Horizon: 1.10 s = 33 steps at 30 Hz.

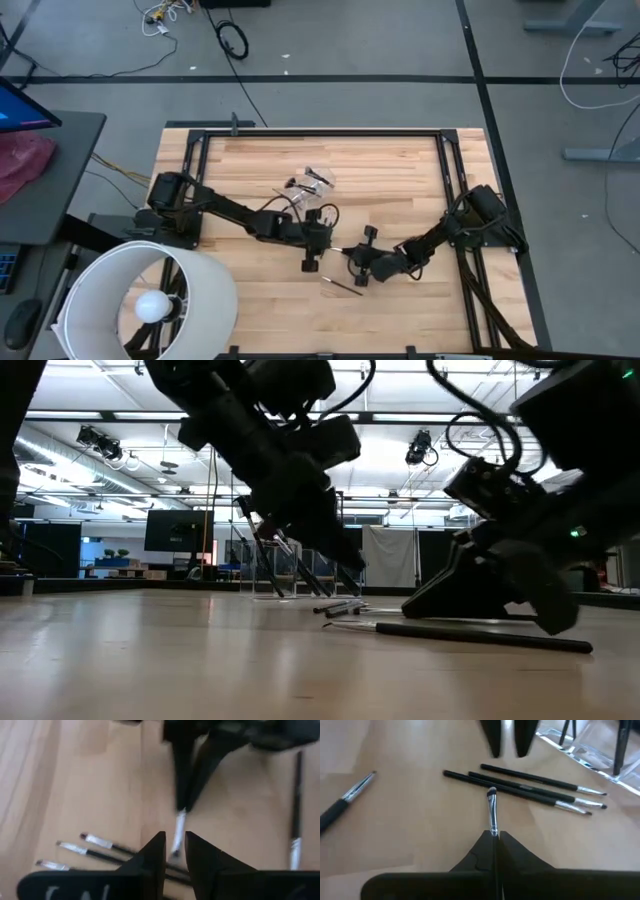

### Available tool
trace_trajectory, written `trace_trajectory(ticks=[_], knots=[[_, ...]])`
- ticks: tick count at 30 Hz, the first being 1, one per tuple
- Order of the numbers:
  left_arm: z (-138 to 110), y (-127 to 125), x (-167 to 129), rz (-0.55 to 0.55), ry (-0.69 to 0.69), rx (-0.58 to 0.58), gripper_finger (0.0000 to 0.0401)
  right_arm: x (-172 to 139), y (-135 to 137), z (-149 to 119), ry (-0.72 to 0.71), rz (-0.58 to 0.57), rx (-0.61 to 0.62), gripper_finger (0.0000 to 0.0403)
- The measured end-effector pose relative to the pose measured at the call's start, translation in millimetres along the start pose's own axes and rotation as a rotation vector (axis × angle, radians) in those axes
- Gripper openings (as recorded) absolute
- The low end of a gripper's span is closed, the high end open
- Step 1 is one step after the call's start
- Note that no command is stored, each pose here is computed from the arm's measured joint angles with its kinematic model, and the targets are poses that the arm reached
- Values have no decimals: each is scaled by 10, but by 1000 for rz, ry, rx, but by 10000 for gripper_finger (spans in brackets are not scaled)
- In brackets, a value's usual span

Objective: Put items in baskets/containers
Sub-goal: Put the black eyeshadow brush into the transparent organizer

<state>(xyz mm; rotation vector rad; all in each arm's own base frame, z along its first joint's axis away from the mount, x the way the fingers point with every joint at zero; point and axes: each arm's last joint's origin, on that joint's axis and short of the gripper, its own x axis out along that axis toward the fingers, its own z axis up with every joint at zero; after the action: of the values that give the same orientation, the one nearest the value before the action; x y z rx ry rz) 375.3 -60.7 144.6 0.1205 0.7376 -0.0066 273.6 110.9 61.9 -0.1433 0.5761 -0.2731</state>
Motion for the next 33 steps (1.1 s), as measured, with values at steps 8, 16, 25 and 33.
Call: trace_trajectory(ticks=[8,16,25,33], knots=[[1,44,14,-9,-3,-11,150,110,-141,63,-4,5,38,7],[-66,64,67,22,37,9,202,123,-149,132,-64,19,29,7],[-225,48,268,87,83,51,191,116,-137,160,-86,30,45,7],[-200,60,276,102,51,65,155,112,-132,174,-95,33,51,8]])
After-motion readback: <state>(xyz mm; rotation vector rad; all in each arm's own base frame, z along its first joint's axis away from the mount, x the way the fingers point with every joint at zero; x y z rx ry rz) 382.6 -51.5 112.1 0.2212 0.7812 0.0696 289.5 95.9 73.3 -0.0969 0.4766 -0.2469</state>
